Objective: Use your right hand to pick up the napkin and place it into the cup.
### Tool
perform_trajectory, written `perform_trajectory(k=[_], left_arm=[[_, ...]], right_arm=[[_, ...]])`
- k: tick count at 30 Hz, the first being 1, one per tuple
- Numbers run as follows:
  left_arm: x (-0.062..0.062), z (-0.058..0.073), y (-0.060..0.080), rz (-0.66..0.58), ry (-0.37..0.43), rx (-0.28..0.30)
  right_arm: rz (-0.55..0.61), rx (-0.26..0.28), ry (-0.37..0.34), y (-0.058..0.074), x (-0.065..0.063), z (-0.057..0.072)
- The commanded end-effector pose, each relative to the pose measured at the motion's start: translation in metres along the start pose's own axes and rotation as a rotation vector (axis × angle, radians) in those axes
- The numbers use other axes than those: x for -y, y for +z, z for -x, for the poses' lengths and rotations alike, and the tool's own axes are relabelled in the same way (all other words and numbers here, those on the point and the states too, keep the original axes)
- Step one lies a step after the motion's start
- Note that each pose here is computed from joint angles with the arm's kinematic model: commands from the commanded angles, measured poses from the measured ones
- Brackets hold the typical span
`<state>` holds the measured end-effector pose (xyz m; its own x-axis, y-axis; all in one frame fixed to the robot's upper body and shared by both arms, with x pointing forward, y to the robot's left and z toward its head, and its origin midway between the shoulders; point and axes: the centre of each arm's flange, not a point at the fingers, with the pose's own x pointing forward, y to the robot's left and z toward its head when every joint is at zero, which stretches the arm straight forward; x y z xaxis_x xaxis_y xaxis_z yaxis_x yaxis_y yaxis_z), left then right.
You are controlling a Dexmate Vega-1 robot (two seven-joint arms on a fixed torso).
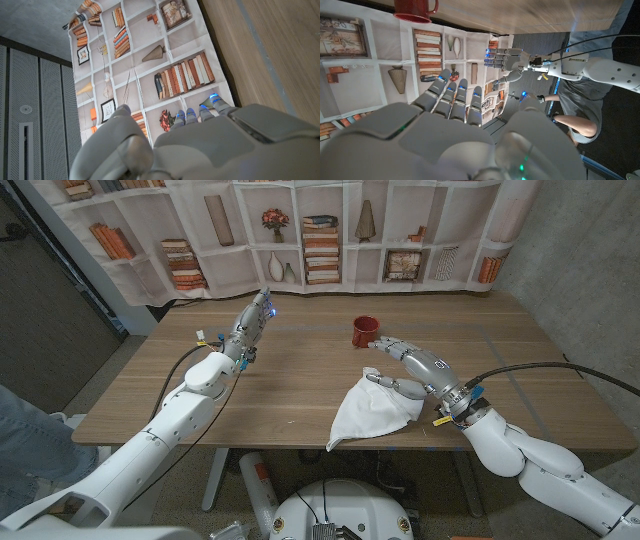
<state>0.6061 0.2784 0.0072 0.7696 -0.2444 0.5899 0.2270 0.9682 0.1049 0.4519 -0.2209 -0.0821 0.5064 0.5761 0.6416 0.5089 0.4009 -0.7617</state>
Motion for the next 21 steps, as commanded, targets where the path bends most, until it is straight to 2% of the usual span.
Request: perform_trajectory(k=[1,10,21], left_arm=[[-0.0012,0.0022,0.0001,0.002,0.002,0.003],[-0.0027,0.0024,0.0013,-0.006,0.002,0.001],[-0.0009,-0.0014,0.0049,-0.011,-0.007,0.006]], right_arm=[[0.052,-0.005,0.035,0.0057,-0.0034,0.002],[0.065,-0.015,0.068,0.0079,-0.0097,0.0012],[0.088,-0.026,0.081,0.0096,-0.0109,0.0011]])
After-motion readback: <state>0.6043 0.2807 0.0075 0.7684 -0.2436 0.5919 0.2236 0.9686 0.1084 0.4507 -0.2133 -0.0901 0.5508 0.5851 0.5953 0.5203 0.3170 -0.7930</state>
